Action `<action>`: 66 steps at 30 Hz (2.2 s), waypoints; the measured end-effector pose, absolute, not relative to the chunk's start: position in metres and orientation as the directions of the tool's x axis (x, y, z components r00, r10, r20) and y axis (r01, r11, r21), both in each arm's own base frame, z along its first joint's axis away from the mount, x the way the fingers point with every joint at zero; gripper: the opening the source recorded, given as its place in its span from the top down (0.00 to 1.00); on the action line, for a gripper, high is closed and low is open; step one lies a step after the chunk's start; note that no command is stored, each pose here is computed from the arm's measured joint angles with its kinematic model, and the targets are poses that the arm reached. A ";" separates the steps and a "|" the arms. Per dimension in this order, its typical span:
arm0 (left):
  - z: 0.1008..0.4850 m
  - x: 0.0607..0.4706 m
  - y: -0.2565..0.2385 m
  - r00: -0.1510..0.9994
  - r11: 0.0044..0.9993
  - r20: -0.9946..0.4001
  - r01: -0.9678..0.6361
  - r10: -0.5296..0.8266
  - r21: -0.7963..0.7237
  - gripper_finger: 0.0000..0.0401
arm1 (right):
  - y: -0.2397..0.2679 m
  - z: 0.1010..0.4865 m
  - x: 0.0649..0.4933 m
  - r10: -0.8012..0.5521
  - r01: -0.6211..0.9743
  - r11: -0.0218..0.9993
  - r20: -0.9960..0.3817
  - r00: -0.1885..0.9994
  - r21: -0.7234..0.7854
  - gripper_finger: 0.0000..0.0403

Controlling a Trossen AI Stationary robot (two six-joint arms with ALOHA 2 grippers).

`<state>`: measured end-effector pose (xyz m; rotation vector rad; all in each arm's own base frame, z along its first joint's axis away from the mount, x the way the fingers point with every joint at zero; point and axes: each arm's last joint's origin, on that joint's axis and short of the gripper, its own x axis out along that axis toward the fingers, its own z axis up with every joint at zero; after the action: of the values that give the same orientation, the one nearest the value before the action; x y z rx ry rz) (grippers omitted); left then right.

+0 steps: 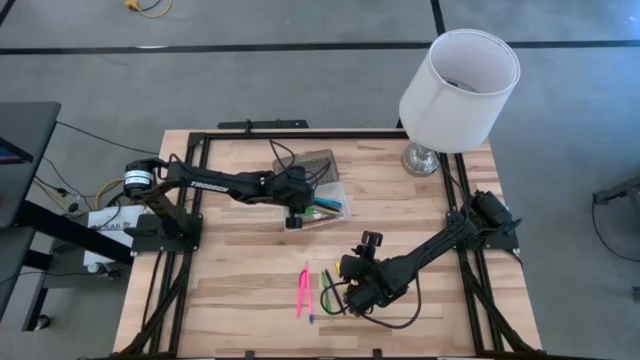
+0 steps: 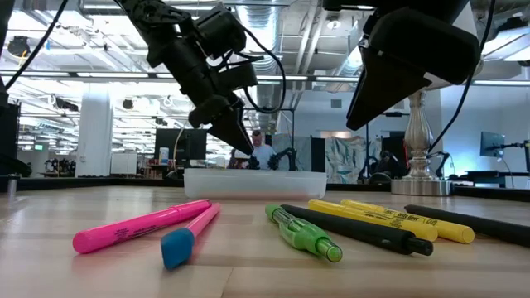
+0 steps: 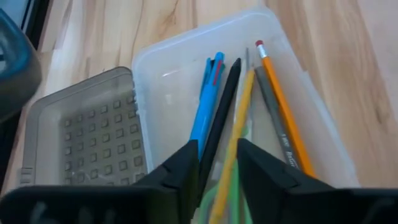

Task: Pick & place school supplies into a supply box
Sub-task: Put the right black pen into the transparent supply box

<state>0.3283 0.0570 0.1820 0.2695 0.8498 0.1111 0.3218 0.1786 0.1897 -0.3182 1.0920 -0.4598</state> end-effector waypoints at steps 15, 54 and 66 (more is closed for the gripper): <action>0.211 0.303 -0.009 0.578 0.943 -0.813 0.229 0.068 0.242 0.62 | 0.179 0.190 0.323 -0.504 0.327 0.858 -0.771 0.389 -0.396 0.69; 0.205 0.138 -0.036 0.951 0.893 -0.310 0.120 0.023 0.433 0.61 | 0.183 0.183 0.317 -0.107 0.871 0.488 -0.987 0.124 0.056 0.69; 0.204 0.138 -0.036 0.949 0.906 -0.315 0.114 0.023 0.408 0.61 | 0.188 0.151 0.322 -0.073 0.837 0.546 -0.997 0.011 -0.030 0.69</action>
<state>0.1376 -0.0363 0.2040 0.4366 0.3207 -0.0478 0.3220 0.1880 0.1512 0.7204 1.3835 -0.8149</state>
